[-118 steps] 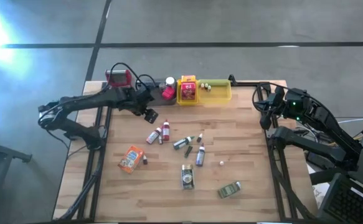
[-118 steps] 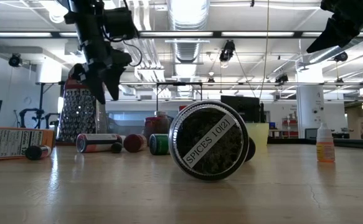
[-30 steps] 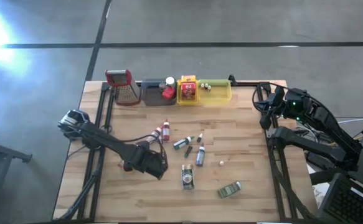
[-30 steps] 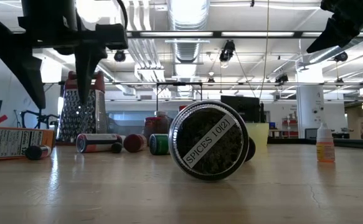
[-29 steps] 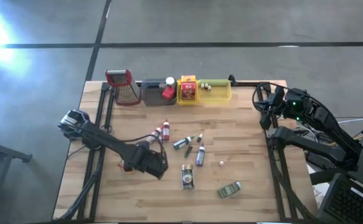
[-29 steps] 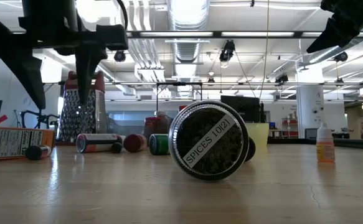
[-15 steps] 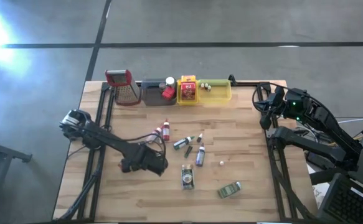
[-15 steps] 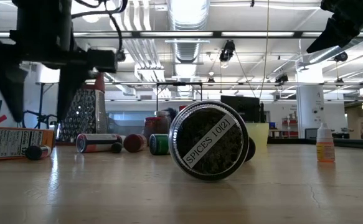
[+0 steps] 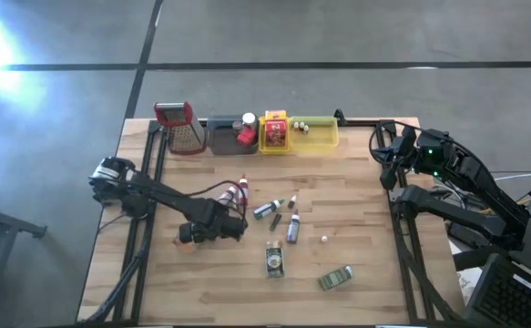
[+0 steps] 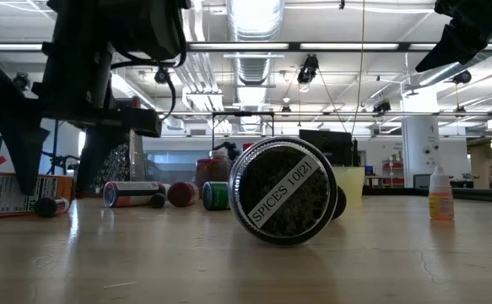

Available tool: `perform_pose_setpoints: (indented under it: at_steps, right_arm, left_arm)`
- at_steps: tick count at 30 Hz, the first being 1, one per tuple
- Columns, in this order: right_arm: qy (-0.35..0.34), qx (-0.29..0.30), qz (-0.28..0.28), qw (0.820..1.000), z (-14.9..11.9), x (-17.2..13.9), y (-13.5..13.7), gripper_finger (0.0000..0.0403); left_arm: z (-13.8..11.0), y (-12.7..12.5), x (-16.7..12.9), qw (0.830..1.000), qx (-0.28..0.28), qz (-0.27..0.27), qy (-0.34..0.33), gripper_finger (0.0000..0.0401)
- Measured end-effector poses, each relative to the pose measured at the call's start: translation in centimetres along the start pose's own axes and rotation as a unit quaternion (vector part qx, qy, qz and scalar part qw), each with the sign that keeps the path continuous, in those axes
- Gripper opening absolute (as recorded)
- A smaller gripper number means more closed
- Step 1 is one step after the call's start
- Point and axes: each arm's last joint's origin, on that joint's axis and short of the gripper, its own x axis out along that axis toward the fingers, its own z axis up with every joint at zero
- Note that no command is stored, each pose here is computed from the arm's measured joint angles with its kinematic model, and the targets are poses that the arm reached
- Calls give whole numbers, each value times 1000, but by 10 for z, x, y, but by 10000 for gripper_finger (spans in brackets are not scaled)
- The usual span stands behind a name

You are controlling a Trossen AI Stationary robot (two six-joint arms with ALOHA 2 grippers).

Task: Pick & Place Kitchen Items
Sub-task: Put the black food coloring bottle into the light yellow bin

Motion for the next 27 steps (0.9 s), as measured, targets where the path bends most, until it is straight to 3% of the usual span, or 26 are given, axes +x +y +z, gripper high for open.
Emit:
perform_pose_setpoints:
  at_steps: [19,27]
  right_arm:
    - [0,0,0,1000,0,0,0,8]
    - [0,0,0,1000,0,0,0,8]
  left_arm:
    - [6,7,20,1000,-10,-16,5,229]
    - [6,5,21,1000,-2,-22,6,182]
